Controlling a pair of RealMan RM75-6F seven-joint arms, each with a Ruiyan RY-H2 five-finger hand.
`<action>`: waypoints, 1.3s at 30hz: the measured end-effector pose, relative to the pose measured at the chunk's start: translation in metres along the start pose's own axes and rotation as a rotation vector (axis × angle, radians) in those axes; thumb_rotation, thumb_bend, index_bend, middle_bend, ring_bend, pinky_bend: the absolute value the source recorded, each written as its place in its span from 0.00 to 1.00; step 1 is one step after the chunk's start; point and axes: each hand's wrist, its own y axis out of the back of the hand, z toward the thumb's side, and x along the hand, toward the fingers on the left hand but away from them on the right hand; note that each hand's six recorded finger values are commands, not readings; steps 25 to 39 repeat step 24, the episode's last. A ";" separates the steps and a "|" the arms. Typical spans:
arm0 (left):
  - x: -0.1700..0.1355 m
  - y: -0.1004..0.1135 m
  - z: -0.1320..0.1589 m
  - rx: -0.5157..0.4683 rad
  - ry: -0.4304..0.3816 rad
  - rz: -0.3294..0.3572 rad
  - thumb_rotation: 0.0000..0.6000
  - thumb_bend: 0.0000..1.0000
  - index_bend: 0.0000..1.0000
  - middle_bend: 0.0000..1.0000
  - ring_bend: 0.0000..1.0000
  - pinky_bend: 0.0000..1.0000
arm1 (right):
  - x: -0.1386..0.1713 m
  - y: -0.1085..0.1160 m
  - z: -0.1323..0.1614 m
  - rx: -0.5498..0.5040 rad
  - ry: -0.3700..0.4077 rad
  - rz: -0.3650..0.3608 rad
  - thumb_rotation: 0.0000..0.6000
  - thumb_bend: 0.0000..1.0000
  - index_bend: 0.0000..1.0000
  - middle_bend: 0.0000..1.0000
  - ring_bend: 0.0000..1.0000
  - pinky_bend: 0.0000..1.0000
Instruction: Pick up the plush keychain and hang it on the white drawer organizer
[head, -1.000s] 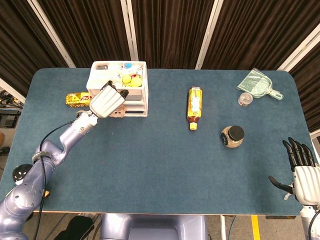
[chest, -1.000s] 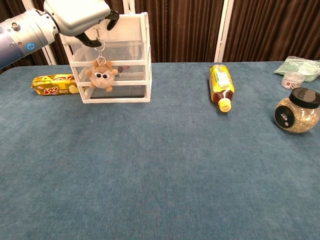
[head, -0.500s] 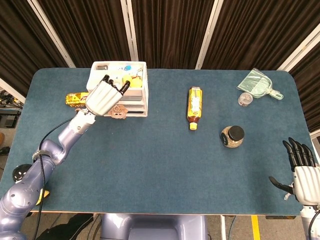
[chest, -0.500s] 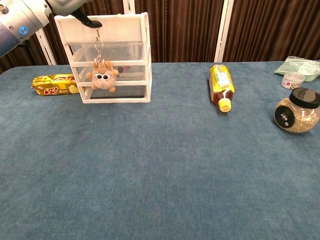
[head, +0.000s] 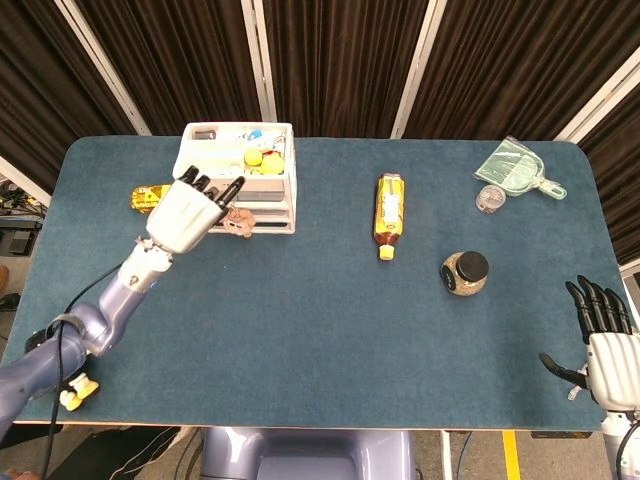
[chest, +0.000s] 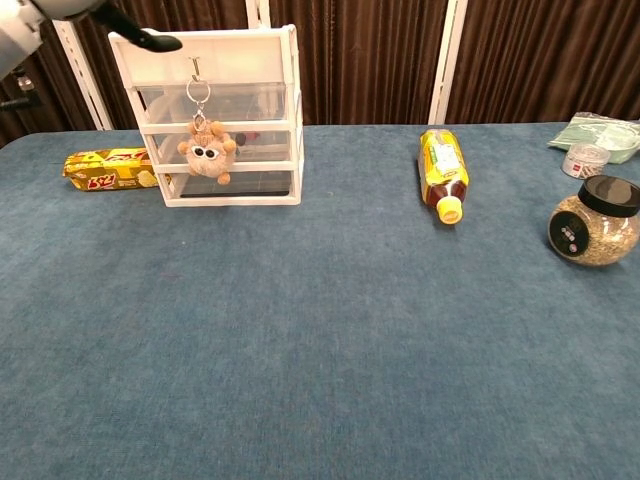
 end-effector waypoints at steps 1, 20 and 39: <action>-0.007 0.004 0.000 -0.033 0.028 -0.006 1.00 0.06 0.28 0.67 0.57 0.50 | 0.000 0.000 0.000 0.002 -0.001 0.002 1.00 0.02 0.00 0.00 0.00 0.00; -0.242 0.061 -0.009 -0.364 0.671 -0.659 1.00 0.00 0.00 0.00 0.00 0.00 | 0.000 -0.006 -0.002 0.063 -0.017 0.057 1.00 0.02 0.00 0.00 0.00 0.00; -0.269 0.071 -0.011 -0.339 0.694 -0.665 1.00 0.00 0.00 0.00 0.00 0.00 | 0.000 -0.007 -0.002 0.063 -0.023 0.062 1.00 0.02 0.00 0.00 0.00 0.00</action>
